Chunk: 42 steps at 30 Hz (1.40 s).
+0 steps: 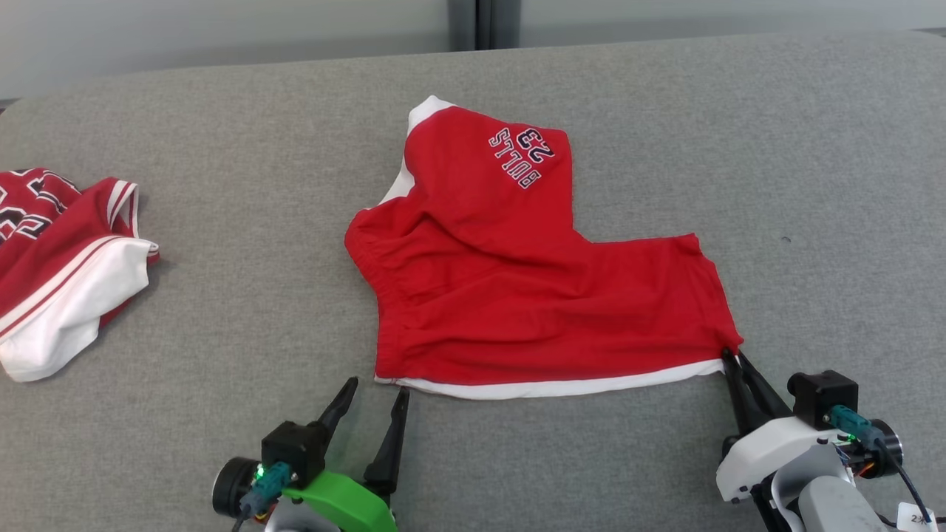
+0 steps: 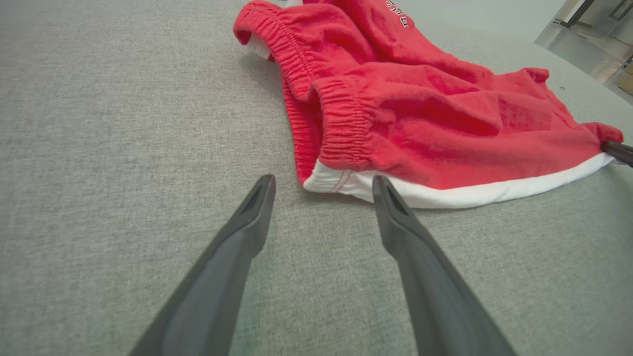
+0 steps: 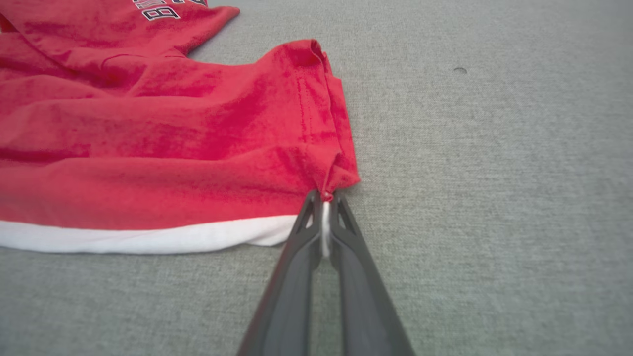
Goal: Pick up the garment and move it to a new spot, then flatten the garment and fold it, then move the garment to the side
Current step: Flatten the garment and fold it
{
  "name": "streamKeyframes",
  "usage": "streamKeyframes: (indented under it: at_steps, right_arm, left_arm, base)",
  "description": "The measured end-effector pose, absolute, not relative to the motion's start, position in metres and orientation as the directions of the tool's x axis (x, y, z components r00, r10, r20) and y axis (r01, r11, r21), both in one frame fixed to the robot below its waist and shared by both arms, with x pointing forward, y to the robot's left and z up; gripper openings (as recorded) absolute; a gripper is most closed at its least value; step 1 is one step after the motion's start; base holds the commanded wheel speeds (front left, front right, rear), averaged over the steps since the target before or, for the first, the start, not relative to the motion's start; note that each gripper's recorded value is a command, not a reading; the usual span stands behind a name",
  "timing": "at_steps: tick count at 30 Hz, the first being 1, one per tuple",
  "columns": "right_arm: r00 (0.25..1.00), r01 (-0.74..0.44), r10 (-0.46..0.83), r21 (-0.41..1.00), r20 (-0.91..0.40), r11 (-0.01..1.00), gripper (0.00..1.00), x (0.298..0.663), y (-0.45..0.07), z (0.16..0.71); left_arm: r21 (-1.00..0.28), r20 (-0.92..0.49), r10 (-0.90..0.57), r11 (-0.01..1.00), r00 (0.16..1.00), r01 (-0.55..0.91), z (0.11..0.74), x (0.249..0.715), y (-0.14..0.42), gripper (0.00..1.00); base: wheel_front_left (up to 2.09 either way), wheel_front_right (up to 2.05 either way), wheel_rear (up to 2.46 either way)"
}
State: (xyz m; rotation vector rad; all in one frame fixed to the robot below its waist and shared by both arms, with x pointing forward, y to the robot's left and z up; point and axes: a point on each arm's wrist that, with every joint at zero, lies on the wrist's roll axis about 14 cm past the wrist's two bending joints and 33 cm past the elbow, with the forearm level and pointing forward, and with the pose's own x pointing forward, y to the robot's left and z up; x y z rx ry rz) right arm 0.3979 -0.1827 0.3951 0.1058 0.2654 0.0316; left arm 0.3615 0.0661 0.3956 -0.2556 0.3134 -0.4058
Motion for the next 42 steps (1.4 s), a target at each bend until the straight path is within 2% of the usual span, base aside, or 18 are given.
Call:
streamKeyframes:
  at_steps: [4, 6, 8, 11, 12, 13, 20, 23, 27, 32, 35, 38, 42]
  right_arm:
    - [0.965, -0.011, 0.038, 0.106, -0.258, 0.994, 0.00, 0.400, -0.185, 0.395]
    - [0.967, -0.009, 0.036, 0.106, -0.253, 0.994, 0.00, 0.403, -0.186, 0.396]
    - [0.968, -0.008, 0.033, 0.104, -0.250, 0.995, 0.00, 0.405, -0.187, 0.397]
    - [0.967, -0.005, 0.031, 0.103, -0.252, 0.995, 0.00, 0.406, -0.188, 0.395]
    - [0.967, -0.004, 0.030, 0.102, -0.251, 0.995, 0.00, 0.407, -0.188, 0.395]
    - [0.968, -0.003, 0.029, 0.102, -0.250, 0.995, 0.00, 0.408, -0.189, 0.395]
    - [0.983, -0.007, 0.028, 0.114, -0.181, 0.993, 0.00, 0.417, -0.188, 0.417]
    - [0.997, -0.004, 0.017, 0.146, -0.082, 0.989, 0.00, 0.428, -0.190, 0.448]
    - [0.990, -0.029, 0.002, 0.194, 0.141, 0.981, 0.00, 0.445, -0.192, 0.521]
    - [0.887, -0.112, -0.012, 0.241, 0.461, 0.964, 0.00, 0.451, -0.197, 0.636]
    - [0.798, -0.170, 0.023, 0.187, 0.603, 0.968, 0.00, 0.445, -0.202, 0.702]
    - [0.743, -0.205, 0.067, 0.131, 0.666, 0.970, 0.00, 0.443, -0.199, 0.749]
    - [0.732, -0.222, 0.110, 0.083, 0.672, 0.972, 0.00, 0.458, -0.193, 0.777]
  left_arm:
    - [-0.282, -0.256, -0.451, 0.881, 0.855, 0.380, 0.392, 0.366, 0.064, 1.00]
    - [-0.276, -0.267, -0.463, 0.877, 0.845, 0.393, 0.388, 0.366, 0.062, 0.81]
    - [-0.269, -0.278, -0.481, 0.870, 0.831, 0.413, 0.385, 0.365, 0.059, 0.45]
    - [-0.265, -0.284, -0.493, 0.864, 0.822, 0.427, 0.382, 0.367, 0.057, 0.36]
    - [-0.266, -0.283, -0.499, 0.862, 0.819, 0.432, 0.382, 0.368, 0.056, 0.29]
    - [-0.264, -0.274, -0.513, 0.854, 0.814, 0.449, 0.384, 0.370, 0.052, 0.00]
    - [-0.269, -0.194, -0.535, 0.835, 0.822, 0.480, 0.410, 0.375, 0.045, 0.00]
    - [-0.235, -0.092, -0.534, 0.832, 0.840, 0.503, 0.443, 0.385, 0.046, 0.00]
    - [-0.135, 0.073, -0.554, 0.818, 0.829, 0.559, 0.502, 0.394, 0.051, 0.00]
    - [0.074, 0.302, -0.597, 0.792, 0.743, 0.606, 0.599, 0.408, 0.062, 0.00]
    - [0.205, 0.394, -0.637, 0.763, 0.662, 0.613, 0.655, 0.413, 0.068, 0.00]
    - [0.257, 0.434, -0.660, 0.744, 0.614, 0.617, 0.694, 0.423, 0.069, 0.00]
    - [0.285, 0.402, -0.680, 0.729, 0.613, 0.622, 0.714, 0.447, 0.070, 0.00]
  base:
    - [0.00, 0.00, 0.00]
    - [0.00, 0.00, 0.00]
    - [0.00, 0.00, 0.00]
    - [0.00, 0.00, 0.00]
    - [0.00, 0.00, 0.00]
    - [0.00, 0.00, 0.00]
    - [0.00, 0.00, 0.00]
    - [0.00, 0.00, 0.00]
    - [0.00, 0.00, 0.00]
    - [0.00, 0.00, 0.00]
    - [0.00, 0.00, 0.00]
    - [0.00, 0.00, 0.00]
    - [0.00, 0.00, 0.00]
